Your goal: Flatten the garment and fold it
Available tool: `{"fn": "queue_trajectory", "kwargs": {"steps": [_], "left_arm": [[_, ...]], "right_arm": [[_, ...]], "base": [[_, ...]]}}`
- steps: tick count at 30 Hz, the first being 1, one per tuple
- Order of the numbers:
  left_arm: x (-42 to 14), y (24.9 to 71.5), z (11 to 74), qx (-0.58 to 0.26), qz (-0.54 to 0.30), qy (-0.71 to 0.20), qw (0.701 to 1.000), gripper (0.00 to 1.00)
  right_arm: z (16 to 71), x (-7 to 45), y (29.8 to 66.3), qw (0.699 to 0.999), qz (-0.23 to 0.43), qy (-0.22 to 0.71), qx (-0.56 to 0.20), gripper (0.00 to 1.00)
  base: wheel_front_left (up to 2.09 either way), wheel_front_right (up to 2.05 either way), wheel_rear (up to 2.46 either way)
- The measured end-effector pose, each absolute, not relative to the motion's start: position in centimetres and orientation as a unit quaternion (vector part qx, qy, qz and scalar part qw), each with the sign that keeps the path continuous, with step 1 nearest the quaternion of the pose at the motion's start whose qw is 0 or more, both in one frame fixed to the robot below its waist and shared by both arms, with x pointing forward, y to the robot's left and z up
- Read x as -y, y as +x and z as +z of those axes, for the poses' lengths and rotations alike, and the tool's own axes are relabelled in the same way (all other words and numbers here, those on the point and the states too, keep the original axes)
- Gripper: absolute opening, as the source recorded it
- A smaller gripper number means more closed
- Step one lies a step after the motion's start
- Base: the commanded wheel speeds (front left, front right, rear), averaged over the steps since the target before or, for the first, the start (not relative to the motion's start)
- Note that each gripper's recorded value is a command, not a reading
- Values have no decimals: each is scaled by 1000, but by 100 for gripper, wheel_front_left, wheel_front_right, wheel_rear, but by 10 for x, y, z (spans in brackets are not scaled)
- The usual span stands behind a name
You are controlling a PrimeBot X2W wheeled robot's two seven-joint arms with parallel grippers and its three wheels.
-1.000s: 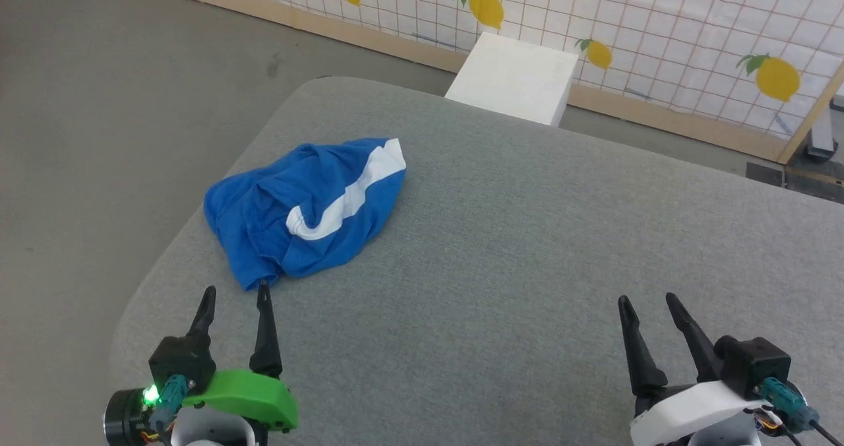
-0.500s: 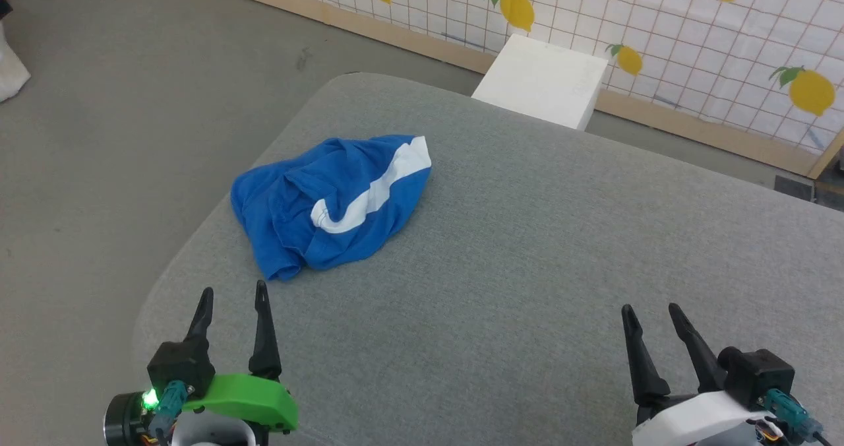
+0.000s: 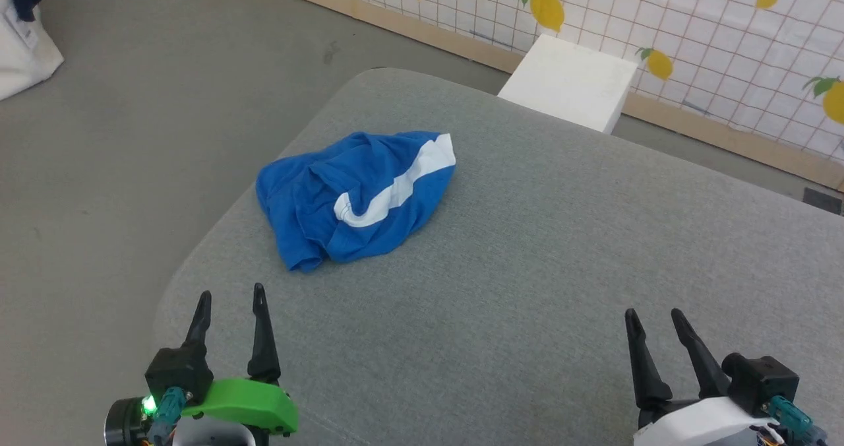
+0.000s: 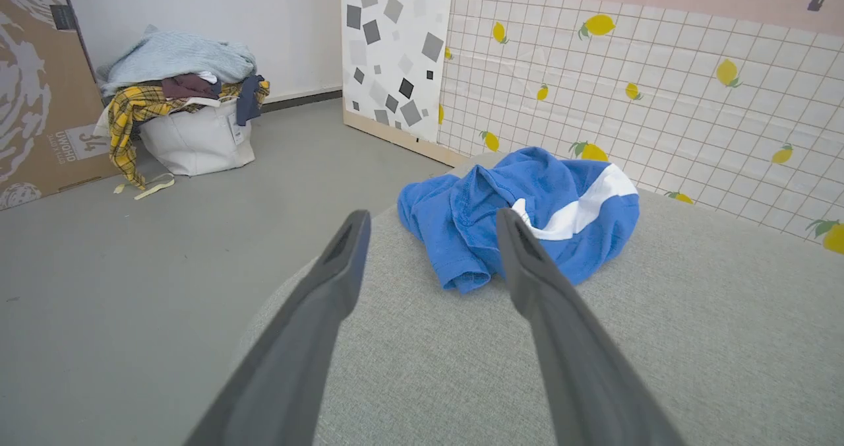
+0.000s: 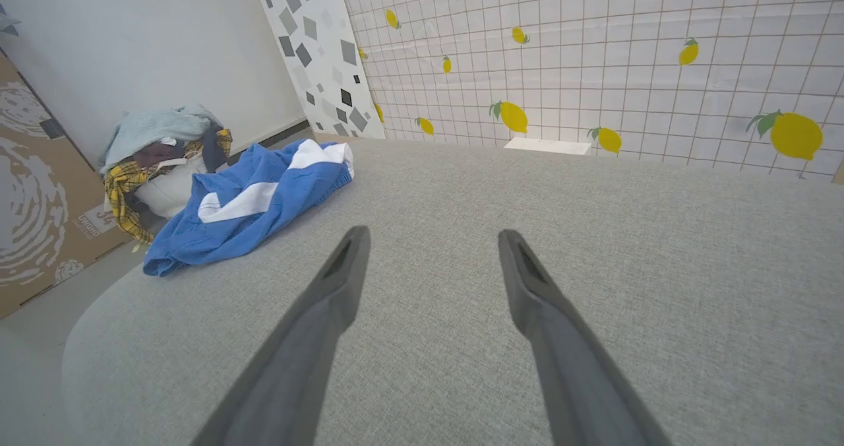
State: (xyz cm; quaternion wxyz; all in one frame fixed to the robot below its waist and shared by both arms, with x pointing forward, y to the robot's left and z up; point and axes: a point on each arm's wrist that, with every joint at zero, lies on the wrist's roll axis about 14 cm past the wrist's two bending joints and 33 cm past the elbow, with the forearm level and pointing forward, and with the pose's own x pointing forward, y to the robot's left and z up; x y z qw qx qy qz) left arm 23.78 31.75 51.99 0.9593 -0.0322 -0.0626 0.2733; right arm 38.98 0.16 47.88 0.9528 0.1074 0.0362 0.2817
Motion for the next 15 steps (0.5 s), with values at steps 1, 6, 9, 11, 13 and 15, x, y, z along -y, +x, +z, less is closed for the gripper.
{"fn": "queue_trajectory", "kwargs": {"steps": [1,6,9,11,13,15], "left_arm": [[-318,236,520,64,275,-32,959,100],[-322,230,519,66,285,-34,955,100],[-324,226,517,65,293,-33,953,100],[-324,226,517,65,293,-34,953,100],[-323,228,516,63,291,-34,954,100],[-322,230,515,62,289,-34,955,100]], "right_arm": [[479,-3,390,952,283,108,-36,100],[478,-6,390,951,288,105,-34,100],[478,-8,391,951,292,93,-29,100],[479,-7,392,953,292,82,-24,100],[479,-5,393,954,291,76,-21,100],[481,-3,393,954,288,74,-18,100]], "base": [[0,0,0],[0,0,0],[0,0,0],[0,0,0],[0,0,0],[0,0,0]]}}
